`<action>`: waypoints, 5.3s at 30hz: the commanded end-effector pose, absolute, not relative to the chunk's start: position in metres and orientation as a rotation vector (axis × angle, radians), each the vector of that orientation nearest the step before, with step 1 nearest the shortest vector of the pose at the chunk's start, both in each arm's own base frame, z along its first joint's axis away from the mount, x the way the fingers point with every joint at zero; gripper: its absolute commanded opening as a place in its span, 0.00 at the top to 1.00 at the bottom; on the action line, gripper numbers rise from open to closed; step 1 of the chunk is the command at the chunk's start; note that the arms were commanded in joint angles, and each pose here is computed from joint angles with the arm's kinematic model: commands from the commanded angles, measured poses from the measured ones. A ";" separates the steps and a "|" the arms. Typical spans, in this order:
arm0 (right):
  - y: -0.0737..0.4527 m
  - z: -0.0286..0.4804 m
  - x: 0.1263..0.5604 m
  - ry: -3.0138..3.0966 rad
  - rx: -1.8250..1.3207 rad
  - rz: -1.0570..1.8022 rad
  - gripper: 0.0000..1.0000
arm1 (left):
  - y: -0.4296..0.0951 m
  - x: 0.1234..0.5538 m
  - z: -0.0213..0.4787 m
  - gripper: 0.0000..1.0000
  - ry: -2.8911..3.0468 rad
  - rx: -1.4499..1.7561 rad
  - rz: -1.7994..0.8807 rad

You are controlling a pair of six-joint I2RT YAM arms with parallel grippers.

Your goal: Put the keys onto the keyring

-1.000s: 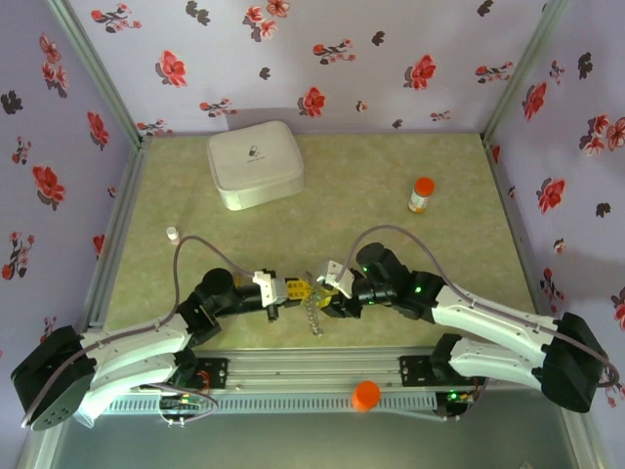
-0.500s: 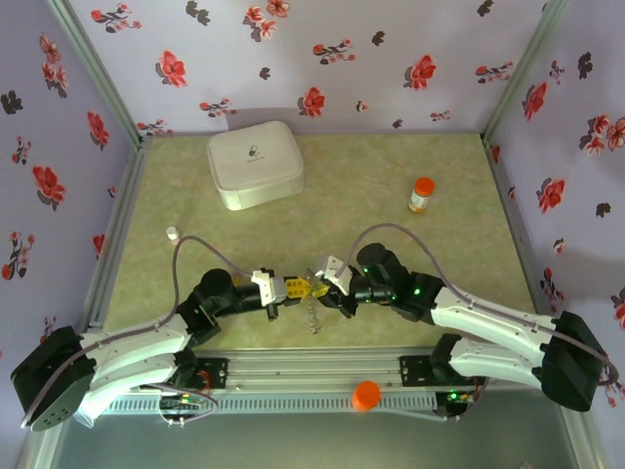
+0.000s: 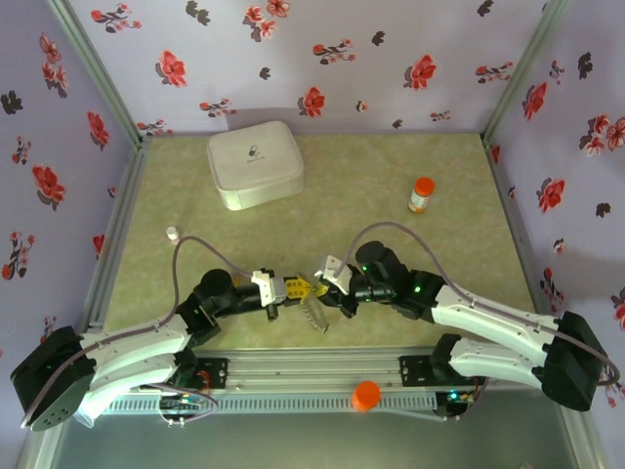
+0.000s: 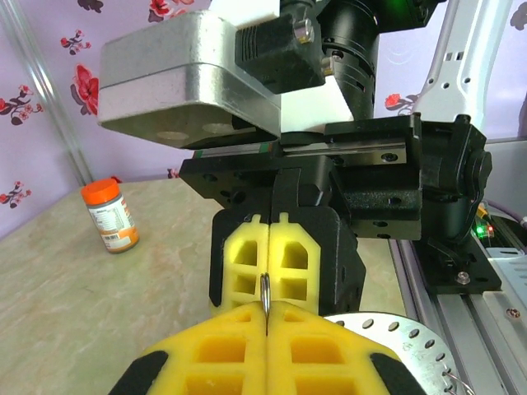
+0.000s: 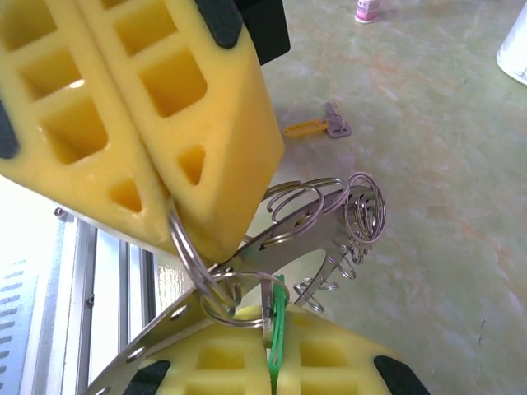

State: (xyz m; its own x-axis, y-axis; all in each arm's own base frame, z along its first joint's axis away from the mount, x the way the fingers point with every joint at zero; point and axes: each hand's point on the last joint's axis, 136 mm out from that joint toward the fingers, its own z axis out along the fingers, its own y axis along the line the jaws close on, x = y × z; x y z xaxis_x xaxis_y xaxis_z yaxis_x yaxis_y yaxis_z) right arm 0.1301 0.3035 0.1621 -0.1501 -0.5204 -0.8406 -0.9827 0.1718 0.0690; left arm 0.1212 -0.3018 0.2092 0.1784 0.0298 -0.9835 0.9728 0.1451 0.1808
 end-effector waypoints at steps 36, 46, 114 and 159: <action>0.289 0.212 0.141 1.652 -1.440 0.675 1.00 | -0.266 0.161 0.230 0.40 1.185 0.921 -0.701; 0.326 0.224 0.159 1.582 -1.431 0.686 1.00 | -0.171 0.210 0.257 0.39 1.368 0.356 -0.446; 0.235 0.104 0.193 2.670 -0.008 0.575 0.71 | -0.125 0.251 0.164 0.27 1.843 -0.026 -0.296; 0.296 0.016 0.143 2.963 0.428 0.828 0.99 | -0.128 0.239 0.162 0.28 1.844 -0.030 -0.409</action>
